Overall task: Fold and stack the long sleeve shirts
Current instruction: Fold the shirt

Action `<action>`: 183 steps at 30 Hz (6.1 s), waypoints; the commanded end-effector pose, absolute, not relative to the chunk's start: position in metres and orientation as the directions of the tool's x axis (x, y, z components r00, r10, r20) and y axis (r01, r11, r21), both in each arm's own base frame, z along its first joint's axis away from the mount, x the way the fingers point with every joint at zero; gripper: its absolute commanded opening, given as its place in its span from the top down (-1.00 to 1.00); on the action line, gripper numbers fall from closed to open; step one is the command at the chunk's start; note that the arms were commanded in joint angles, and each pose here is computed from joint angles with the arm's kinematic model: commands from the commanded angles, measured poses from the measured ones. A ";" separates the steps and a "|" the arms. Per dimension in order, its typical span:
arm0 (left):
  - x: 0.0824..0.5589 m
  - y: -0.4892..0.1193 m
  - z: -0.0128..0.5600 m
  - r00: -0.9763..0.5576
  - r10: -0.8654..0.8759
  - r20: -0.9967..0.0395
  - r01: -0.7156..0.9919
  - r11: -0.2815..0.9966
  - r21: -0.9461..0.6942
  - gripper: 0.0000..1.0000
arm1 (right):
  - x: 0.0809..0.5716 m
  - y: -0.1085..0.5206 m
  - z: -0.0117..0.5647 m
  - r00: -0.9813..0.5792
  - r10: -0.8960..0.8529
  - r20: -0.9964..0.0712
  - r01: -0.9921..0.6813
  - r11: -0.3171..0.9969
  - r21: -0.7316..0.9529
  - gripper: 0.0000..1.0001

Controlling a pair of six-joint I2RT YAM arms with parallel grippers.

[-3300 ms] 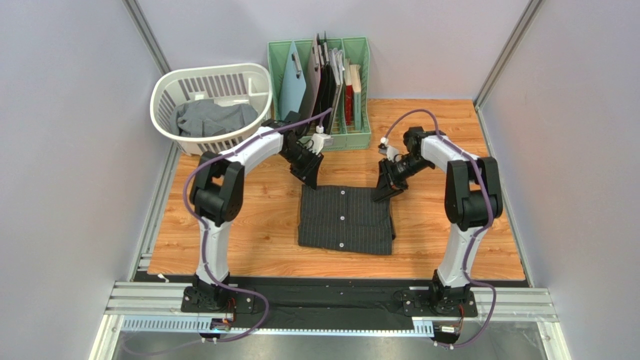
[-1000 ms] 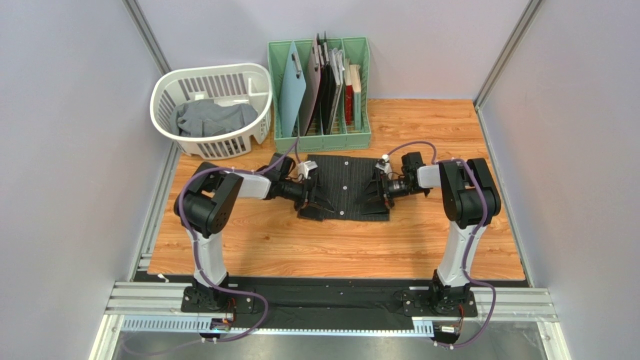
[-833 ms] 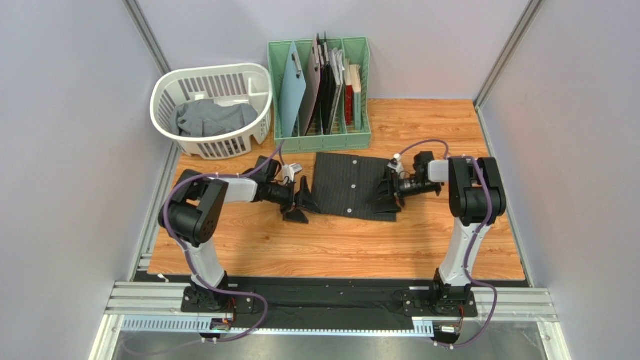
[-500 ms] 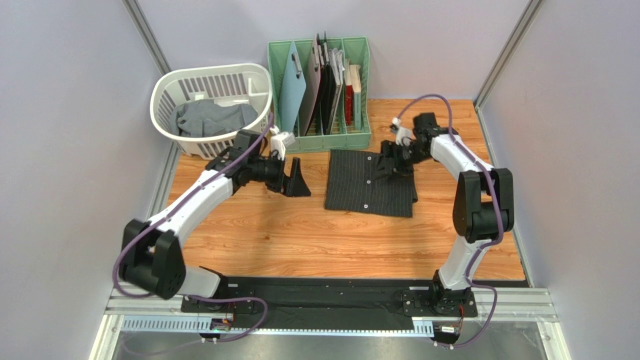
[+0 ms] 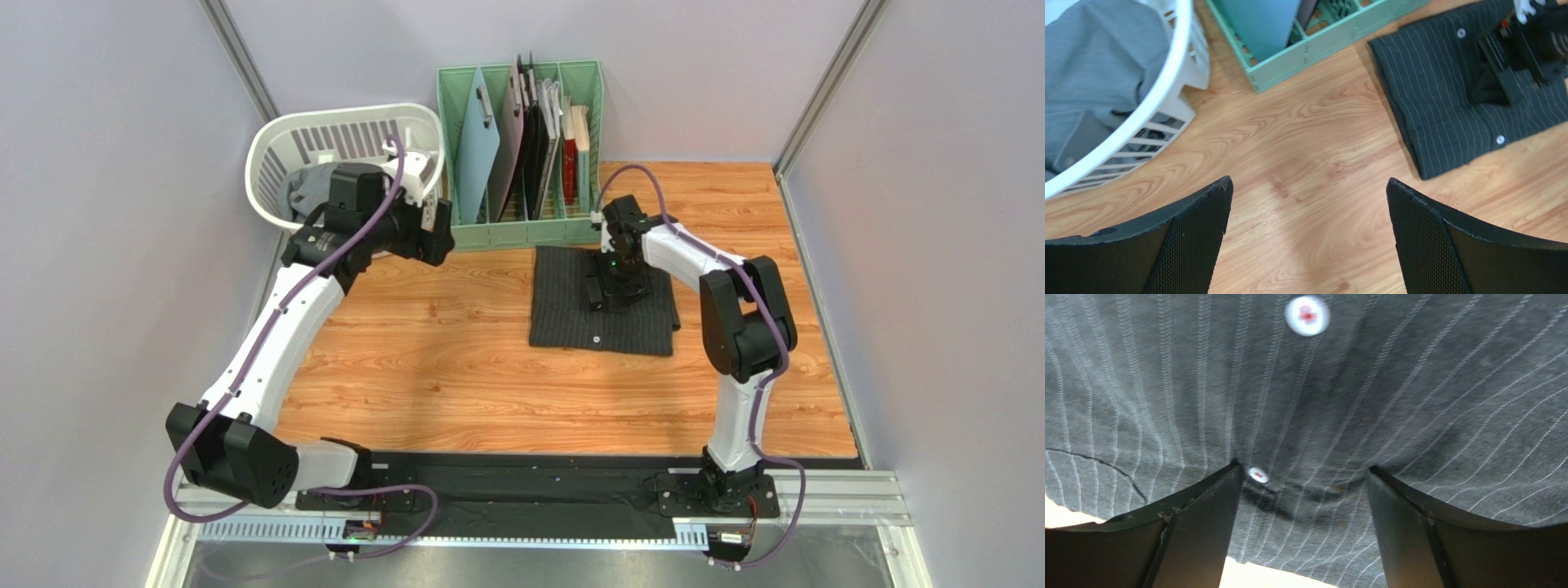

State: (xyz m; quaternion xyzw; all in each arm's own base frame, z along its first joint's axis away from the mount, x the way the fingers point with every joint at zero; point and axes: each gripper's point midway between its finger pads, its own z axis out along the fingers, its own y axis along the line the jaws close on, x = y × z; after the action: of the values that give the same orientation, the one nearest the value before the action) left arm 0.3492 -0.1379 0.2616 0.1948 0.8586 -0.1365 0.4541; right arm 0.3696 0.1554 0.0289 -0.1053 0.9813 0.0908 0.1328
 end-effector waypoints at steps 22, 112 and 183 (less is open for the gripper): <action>0.281 -0.249 0.117 -0.903 0.098 -0.418 0.401 0.541 -0.740 -0.62 | 0.287 0.185 0.085 -0.211 -0.815 -0.539 -0.977 0.178 0.114 -0.60; 0.238 -0.323 0.113 -0.580 0.776 -0.250 0.800 0.599 0.004 1.00 | 0.262 0.089 0.136 -0.850 -0.196 -0.490 -0.455 0.741 0.493 -0.65; 0.314 -0.179 0.229 -0.532 0.441 -0.723 0.724 0.679 -0.119 -0.96 | 0.342 0.154 0.018 -0.922 -0.360 -0.142 -0.387 0.857 0.340 -0.34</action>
State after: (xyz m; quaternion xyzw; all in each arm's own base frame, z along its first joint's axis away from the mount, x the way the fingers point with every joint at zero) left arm 0.3056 -0.1840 0.1997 0.3198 0.8741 -0.2252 0.2879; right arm 0.3580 0.1634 0.0523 -0.2012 0.9518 0.2137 0.0888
